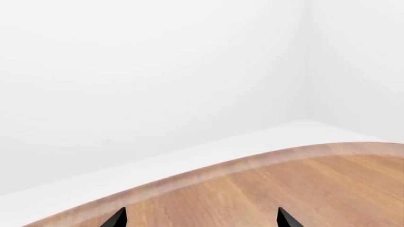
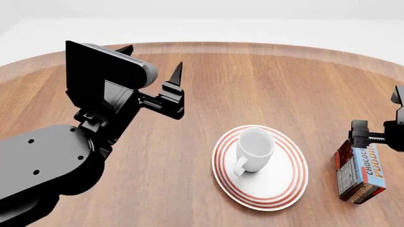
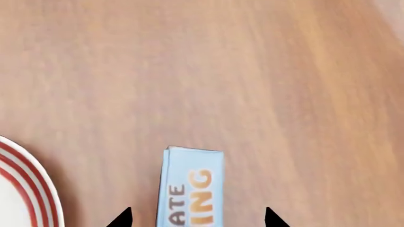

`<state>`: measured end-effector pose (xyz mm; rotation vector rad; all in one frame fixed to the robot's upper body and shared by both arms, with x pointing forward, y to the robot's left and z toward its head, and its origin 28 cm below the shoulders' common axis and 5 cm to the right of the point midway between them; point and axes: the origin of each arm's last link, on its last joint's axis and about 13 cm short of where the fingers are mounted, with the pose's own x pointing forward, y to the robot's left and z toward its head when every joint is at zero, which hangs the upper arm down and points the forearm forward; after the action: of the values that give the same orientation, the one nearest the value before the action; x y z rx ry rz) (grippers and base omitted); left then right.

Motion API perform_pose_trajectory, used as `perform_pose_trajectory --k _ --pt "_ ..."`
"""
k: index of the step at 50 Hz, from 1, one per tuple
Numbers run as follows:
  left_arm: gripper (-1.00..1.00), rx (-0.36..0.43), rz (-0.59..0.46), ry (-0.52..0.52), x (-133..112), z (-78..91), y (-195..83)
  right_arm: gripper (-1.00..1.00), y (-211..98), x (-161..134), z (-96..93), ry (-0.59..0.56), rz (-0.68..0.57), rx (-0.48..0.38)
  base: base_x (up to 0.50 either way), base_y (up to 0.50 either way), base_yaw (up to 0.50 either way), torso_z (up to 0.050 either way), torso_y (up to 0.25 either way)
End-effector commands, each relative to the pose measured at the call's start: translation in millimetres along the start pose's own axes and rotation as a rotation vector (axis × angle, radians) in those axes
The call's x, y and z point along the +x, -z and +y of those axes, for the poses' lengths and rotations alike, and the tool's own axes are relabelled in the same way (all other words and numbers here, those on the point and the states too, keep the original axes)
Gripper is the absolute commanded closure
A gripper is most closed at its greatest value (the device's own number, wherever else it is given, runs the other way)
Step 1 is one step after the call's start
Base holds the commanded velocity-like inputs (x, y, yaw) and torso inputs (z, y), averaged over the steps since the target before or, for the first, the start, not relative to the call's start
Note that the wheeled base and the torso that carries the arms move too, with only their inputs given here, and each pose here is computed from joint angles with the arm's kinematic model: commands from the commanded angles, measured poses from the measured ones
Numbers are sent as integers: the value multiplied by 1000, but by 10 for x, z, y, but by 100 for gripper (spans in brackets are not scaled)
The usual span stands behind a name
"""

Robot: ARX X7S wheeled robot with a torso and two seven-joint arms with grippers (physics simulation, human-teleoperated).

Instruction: Pick up the white mug and put it on the plate, and put the chocolate pudding to the right of the plate.

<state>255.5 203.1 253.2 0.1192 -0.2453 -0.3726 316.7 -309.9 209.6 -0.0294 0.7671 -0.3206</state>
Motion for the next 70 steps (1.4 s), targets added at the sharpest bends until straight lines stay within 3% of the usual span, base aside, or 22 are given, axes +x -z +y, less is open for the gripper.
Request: perform_pose_trajectory --k 1,24,36,48,59,70 --pt "-100 0 -4 0 -6 3 -13 -100 -122 -244 -66 21 -40 -15 0 0 0 0 0" --pt "-100 -5 -11 -2 -21 12 -26 -100 -379 -578 18 -16 -171 -116 0 0 0 0 0" --pt "-100 -7 -20 -2 -31 9 -46 -100 -387 -919 -30 -15 -330 -170 0 0 0 0 0" --pt "-100 -1 -26 -2 -47 13 -84 -100 -381 -1504 40 -30 -584 -228 0 0 0 0 0" --pt "-100 8 -48 -20 -94 43 -159 -100 -203 -1900 211 -87 -831 -220 0 0 0 0 0" --pt "-100 33 -90 -61 -217 63 -266 -100 80 -2036 418 -162 -1005 -121 0 0 0 0 0"
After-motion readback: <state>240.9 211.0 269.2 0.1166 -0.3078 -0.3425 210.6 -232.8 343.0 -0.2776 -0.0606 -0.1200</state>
